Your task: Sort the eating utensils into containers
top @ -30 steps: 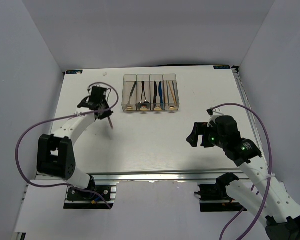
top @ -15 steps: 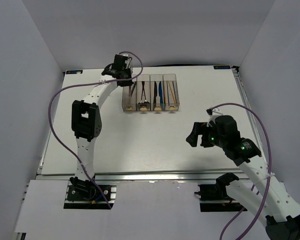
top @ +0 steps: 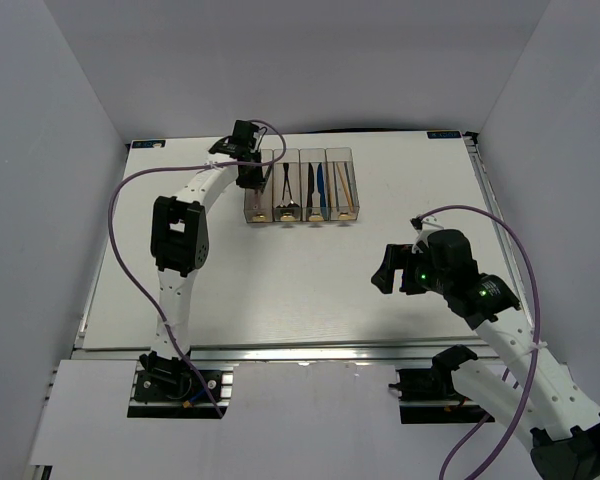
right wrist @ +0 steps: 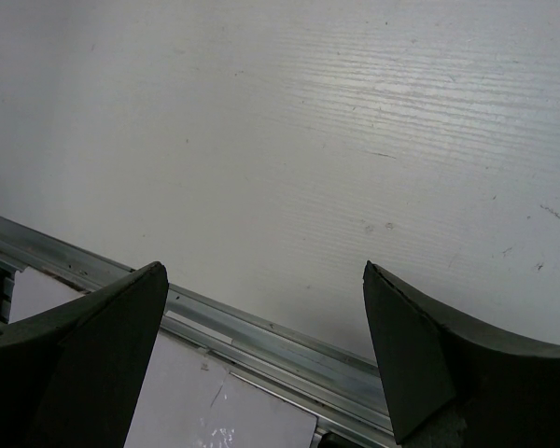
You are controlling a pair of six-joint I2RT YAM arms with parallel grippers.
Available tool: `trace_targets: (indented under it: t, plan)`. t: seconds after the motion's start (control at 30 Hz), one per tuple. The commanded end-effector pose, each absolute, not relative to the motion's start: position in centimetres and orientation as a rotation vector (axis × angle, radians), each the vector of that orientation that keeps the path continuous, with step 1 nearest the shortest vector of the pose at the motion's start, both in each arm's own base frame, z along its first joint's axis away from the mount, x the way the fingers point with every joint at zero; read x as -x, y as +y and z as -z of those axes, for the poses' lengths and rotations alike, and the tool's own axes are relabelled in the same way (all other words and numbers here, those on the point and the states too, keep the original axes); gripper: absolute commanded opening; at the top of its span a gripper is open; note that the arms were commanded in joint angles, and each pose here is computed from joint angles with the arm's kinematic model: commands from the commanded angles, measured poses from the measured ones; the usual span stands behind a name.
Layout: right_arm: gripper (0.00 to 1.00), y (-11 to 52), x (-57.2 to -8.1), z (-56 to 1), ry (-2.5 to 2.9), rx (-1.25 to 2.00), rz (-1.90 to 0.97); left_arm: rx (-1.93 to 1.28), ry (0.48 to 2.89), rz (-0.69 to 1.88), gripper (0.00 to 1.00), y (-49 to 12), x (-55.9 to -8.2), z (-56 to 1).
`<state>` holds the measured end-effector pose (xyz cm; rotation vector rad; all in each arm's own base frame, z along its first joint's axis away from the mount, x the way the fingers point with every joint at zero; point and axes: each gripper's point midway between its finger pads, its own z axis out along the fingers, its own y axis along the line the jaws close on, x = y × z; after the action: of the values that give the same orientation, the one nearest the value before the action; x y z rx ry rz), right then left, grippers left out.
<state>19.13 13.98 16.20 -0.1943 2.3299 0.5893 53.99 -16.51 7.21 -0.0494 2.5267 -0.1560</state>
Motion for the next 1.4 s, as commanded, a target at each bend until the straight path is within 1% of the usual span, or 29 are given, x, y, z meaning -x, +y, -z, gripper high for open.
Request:
trace_targets:
  t: [0.0, 0.03, 0.23, 0.27, 0.37, 0.47, 0.5, 0.57, 0.6, 0.63, 0.67, 0.7, 0.73, 0.77, 0.8, 0.83, 0.87, 0.9, 0.93, 0.97, 1.0, 1.07, 1.13, 1.2, 1.23, 1.37]
  plan:
    - [0.89, 14.3, -19.4, -16.5, 2.305, 0.213, -0.604, 0.072, 2.453, 0.172, 0.21, -16.3, -54.1, -11.2]
    - [0.89, 14.3, -19.3, -16.5, 2.303, 0.213, -0.606, 0.071, 2.454, 0.177, 0.27, -16.4, -54.1, -11.2]
    - [0.89, 14.4, -19.3, -16.5, 2.302, 0.217, -0.609, 0.084, 2.418, 0.201, 0.46, -16.5, -54.3, -13.3]
    - [0.89, 14.4, -19.3, -16.5, 2.300, 0.217, -0.610, 0.086, 2.399, 0.204, 0.52, -16.5, -54.3, -14.4]
    - [0.89, 14.4, -19.3, -16.6, 2.299, 0.217, -0.610, 0.092, 2.362, 0.200, 0.60, -16.2, -54.0, -16.5]
    - [0.89, 14.3, -19.4, -16.6, 2.299, 0.216, -0.609, 0.123, 2.357, 0.160, 0.63, -15.3, -53.2, -17.7]
    - [0.89, 14.3, -19.3, -16.7, 2.297, 0.216, -0.609, 0.147, 2.321, 0.127, 0.66, -14.5, -52.8, -19.5]
    - [0.89, 14.3, -19.4, -17.0, 2.292, 0.215, -0.607, 0.186, 2.328, 0.076, 0.69, -13.2, -51.1, -19.3]
    - [0.89, 14.3, -19.4, -17.1, 2.292, 0.214, -0.605, 0.206, 2.275, 0.073, 0.72, -12.5, -50.0, -21.9]
    - [0.89, 14.2, -19.5, -17.2, 2.288, 0.208, -0.599, 0.241, 2.242, 0.034, 0.77, -11.4, -49.4, -22.7]
    - [0.89, 14.1, -19.5, -17.5, 2.282, 0.205, -0.595, 0.258, 2.271, -0.013, 0.98, -10.4, -47.7, -21.1]
    - [0.89, 14.0, -19.6, -17.7, 2.276, 0.202, -0.588, 0.282, 2.249, -0.036, 0.98, -9.5, -46.7, -21.6]
    - [0.89, 13.7, -19.8, -17.9, 2.273, 0.191, -0.567, 0.313, 2.174, -0.029, 0.98, -8.6, -45.1, -24.5]
    - [0.89, 13.5, -19.9, -18.1, 2.265, 0.184, -0.555, 0.339, 2.183, -0.095, 0.98, -7.3, -43.5, -23.1]
    - [0.89, 13.3, -20.0, -18.7, 2.252, 0.180, -0.540, 0.358, 2.162, -0.116, 0.98, -6.5, -42.4, -23.5]
    - [0.89, 13.0, -20.2, -19.0, 2.249, 0.170, -0.517, 0.396, 2.093, -0.108, 0.98, -5.4, -40.7, -25.8]
    - [0.89, 12.4, -20.5, -19.4, 2.238, 0.156, -0.480, 0.427, 2.060, -0.146, 0.98, -4.4, -39.5, -26.2]
    - [0.89, 12.1, -20.7, -20.1, 2.224, 0.146, -0.460, 0.436, 2.079, -0.188, 0.98, -3.4, -37.9, -24.5]
    - [0.89, 11.6, -20.8, -20.3, 2.225, 0.133, -0.423, 0.459, 2.053, -0.202, 0.98, -2.7, -36.8, -24.6]
    - [0.89, 11.3, -20.9, -20.7, 2.219, 0.130, -0.408, 0.492, 1.979, -0.210, 0.98, -1.5, -35.1, -26.5]
    - [0.89, 11.0, -21.1, -21.7, 2.197, 0.128, -0.391, 0.497, 1.995, -0.245, 0.98, -0.7, -33.7, -24.9]
    - [0.89, 10.0, -21.3, -22.1, 2.196, 0.107, -0.324, 0.521, 1.944, -0.258, 0.98, 0.6, -31.2, -25.7]
    - [0.89, 9.1, -21.6, -23.2, 2.174, 0.092, -0.265, 0.541, 1.951, -0.307, 0.98, 1.7, -29.4, -24.4]
    - [0.89, 8.5, -21.8, -23.6, 2.164, 0.085, -0.229, 0.553, 1.919, -0.291, 0.98, 2.1, -28.0, -24.7]
    - [0.89, 8.3, -21.9, -24.0, 2.153, 0.085, -0.217, 0.555, 1.934, -0.310, 0.98, 2.4, -27.3, -23.8]
    - [0.89, 7.4, -22.1, -24.6, 2.127, 0.063, -0.167, 0.598, 1.904, -0.353, 0.98, 3.8, -25.3, -22.9]
